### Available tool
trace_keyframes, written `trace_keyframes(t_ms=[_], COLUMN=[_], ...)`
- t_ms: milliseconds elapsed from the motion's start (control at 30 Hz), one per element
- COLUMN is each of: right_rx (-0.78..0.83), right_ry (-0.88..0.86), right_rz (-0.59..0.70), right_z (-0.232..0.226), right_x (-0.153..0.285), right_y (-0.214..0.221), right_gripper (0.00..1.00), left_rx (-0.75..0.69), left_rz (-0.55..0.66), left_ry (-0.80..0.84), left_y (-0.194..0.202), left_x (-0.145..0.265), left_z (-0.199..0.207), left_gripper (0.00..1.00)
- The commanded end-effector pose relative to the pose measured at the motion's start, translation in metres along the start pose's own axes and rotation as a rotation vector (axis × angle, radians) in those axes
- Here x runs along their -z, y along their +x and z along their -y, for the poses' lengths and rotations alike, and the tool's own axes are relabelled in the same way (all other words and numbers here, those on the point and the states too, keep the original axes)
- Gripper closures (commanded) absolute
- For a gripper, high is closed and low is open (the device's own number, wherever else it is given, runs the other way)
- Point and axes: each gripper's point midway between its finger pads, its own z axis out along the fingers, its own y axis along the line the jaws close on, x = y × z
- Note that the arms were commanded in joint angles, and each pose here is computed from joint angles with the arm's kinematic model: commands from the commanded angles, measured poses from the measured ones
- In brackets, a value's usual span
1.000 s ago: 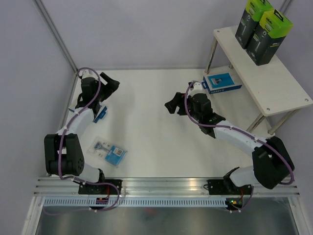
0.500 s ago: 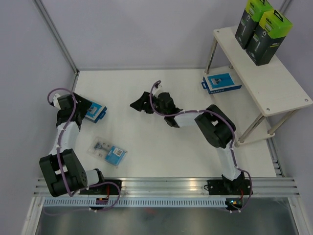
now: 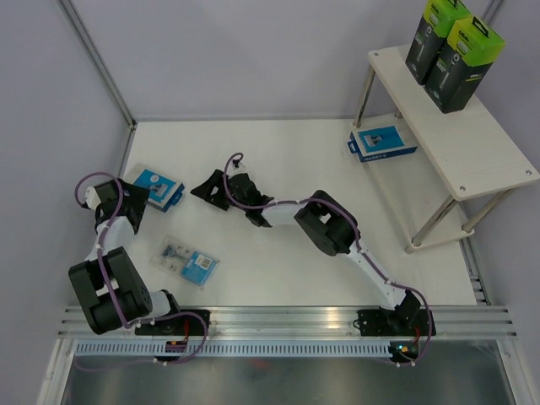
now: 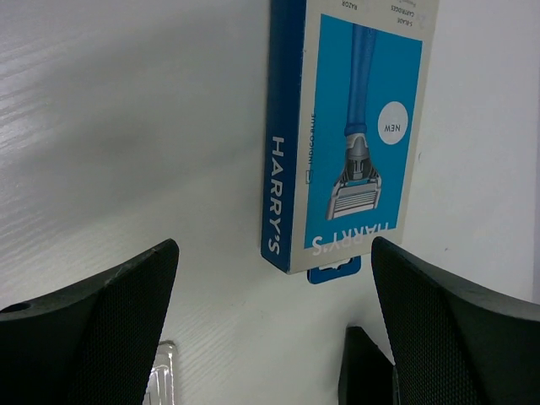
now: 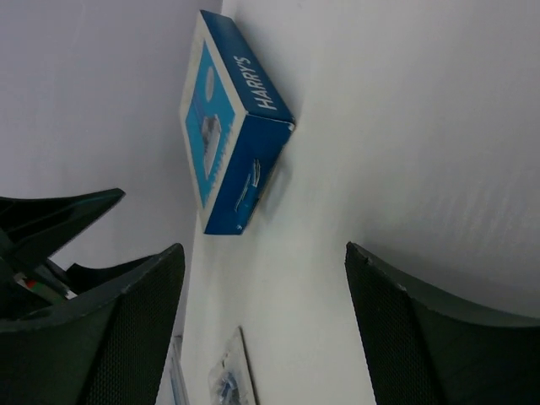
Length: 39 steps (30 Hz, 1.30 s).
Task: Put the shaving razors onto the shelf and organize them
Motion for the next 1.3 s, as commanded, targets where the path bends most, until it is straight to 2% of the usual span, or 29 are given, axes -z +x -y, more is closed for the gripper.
trace_keyframes(t_ms=[0,400,667,967,1067,1267], right_rx=[-0.044,-0.118,-0.222,-0.273,-0.279,-0.282], right_ry=[-0.019,0.084,0.124,0.145,0.144,0.133], right_rz=[0.042,0.038,0.043,0.087,0.098,0.112], right_z=[-0.022,-0.003,0.020,0.035,0.037,0.038], right_x=[-0.021,-0.049,-0.071,-0.078,-0.079,-0.084], right_y=[0.002,0.042,0.059,0.063,0.063,0.060], right_gripper=[0.18,0.26,0.31,0.45,0.55,0.57], left_rx=[0.030,0.009,0.012,0.015,0.023,0.029], left_rz=[0.029,0.003,0.016,0.008,0.004,-0.029], left_ry=[0.062,0.058,0.047,0.056,0.053,0.063], left_y=[-0.011,-0.012,-0.015,-0.015,-0.015,-0.009], left_x=[-0.010,-0.028,-0.030,-0.030,-0.032,-0.035], left_z=[0.016,0.021,0.019,0.022,0.021,0.021], left_gripper=[0.01,0.01,0.00,0.00,0.00,0.01])
